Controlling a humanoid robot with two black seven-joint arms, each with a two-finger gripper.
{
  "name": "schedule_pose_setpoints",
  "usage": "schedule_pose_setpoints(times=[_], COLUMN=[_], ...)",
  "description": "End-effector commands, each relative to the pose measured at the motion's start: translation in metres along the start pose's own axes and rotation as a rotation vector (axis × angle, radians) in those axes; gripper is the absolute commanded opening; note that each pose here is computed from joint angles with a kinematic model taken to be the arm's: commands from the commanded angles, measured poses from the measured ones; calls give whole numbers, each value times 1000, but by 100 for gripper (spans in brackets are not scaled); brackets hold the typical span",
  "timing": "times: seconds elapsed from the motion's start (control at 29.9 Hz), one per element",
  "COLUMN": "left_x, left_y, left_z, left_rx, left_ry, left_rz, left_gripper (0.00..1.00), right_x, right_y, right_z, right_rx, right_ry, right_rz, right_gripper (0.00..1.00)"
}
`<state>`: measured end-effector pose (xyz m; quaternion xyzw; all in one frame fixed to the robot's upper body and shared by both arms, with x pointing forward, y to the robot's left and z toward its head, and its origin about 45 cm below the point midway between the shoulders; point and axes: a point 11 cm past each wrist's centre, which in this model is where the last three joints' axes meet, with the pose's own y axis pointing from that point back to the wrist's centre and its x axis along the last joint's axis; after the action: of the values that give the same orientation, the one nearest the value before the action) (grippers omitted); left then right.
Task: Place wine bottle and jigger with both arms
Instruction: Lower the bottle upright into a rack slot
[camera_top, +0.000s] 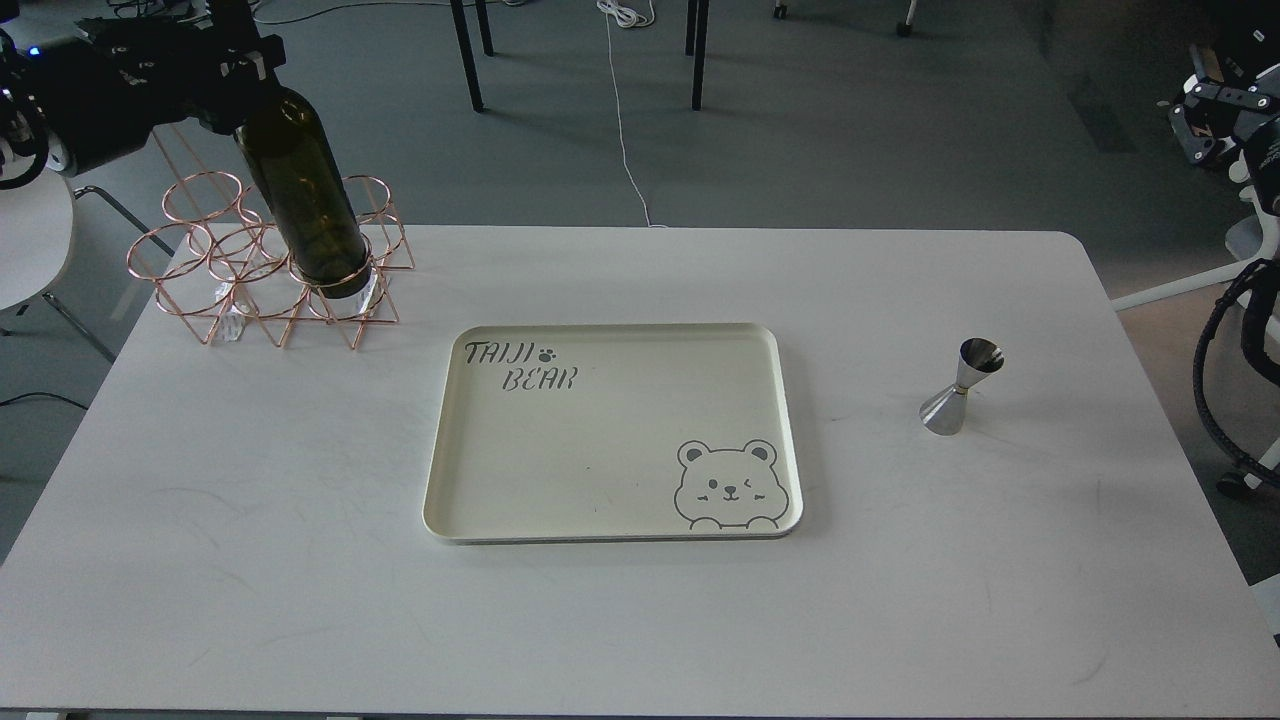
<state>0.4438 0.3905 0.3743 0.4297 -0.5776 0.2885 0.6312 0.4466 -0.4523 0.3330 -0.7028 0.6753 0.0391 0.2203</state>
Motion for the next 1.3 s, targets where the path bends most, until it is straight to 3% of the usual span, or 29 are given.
schedule_pose_setpoints(times=[0.0,0.3,1.27], left_x=[-1,-5,-16], left_y=[1,-3,-2], left_z=[-3,-5,-4], left_rx=[10,17,17], left_ry=[-6,-1,6], left_rz=[11,19,-5], left_gripper=[16,22,27], right_x=[0,0,1], right_y=[0,0,1], right_z=[0,1,1], right_rx=[-1,-2,-3], right_ry=[0,0,0], right_rz=[0,1,2], right_gripper=[97,97,97])
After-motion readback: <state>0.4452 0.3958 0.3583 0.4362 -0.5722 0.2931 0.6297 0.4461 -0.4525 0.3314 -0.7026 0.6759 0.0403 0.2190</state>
